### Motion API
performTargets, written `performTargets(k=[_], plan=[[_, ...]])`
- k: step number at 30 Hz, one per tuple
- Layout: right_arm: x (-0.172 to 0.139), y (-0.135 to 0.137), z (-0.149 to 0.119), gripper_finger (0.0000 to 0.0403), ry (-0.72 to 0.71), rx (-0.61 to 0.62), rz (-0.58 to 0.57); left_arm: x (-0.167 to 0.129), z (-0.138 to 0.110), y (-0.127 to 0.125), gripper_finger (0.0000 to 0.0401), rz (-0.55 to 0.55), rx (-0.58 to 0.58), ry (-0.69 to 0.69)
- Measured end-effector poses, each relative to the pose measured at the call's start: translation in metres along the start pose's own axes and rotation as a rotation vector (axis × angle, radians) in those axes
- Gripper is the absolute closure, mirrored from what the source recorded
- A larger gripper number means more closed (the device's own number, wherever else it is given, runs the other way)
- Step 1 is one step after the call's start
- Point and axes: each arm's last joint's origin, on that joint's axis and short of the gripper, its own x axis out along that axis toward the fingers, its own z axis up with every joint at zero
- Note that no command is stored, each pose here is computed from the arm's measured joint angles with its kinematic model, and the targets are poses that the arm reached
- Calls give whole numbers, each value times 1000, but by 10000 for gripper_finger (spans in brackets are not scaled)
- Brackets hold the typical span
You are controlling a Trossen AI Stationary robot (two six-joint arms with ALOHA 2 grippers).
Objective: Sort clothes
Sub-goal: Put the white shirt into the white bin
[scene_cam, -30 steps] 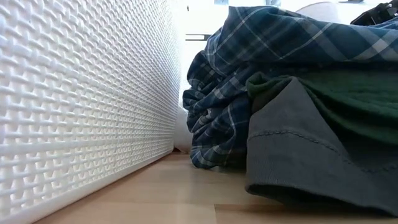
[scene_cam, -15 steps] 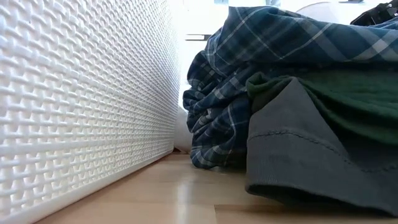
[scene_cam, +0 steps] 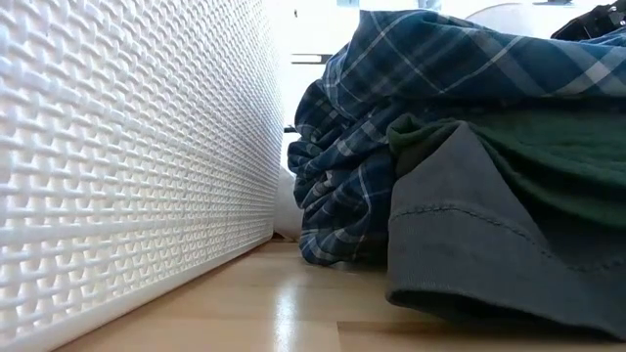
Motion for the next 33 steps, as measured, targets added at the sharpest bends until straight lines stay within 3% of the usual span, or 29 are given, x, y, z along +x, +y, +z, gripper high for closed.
performTargets(k=[5, 8, 12, 16, 19, 23, 26, 30, 33], plan=[[0, 0, 0, 402, 0, 0, 0, 35, -51, 38, 382, 294, -19, 364], [0, 0, 0, 402, 0, 0, 0, 48, -87, 55, 382, 401, -15, 539], [0, 0, 0, 402, 0, 0, 0, 71, -141, 56, 382, 335, 29, 648], [0, 0, 0, 402, 0, 0, 0, 86, -185, 47, 374, 248, 61, 594], [0, 0, 0, 402, 0, 0, 0, 96, -209, 50, 338, 247, 81, 553], [0, 0, 0, 402, 0, 0, 0, 104, -216, 47, 275, 190, 135, 487], [0, 0, 0, 402, 0, 0, 0, 109, -206, 48, 224, 174, 216, 465], [0, 0, 0, 402, 0, 0, 0, 108, -168, 49, 170, 192, 275, 376], [0, 0, 0, 402, 0, 0, 0, 101, -127, 57, 146, 330, 371, 273]])
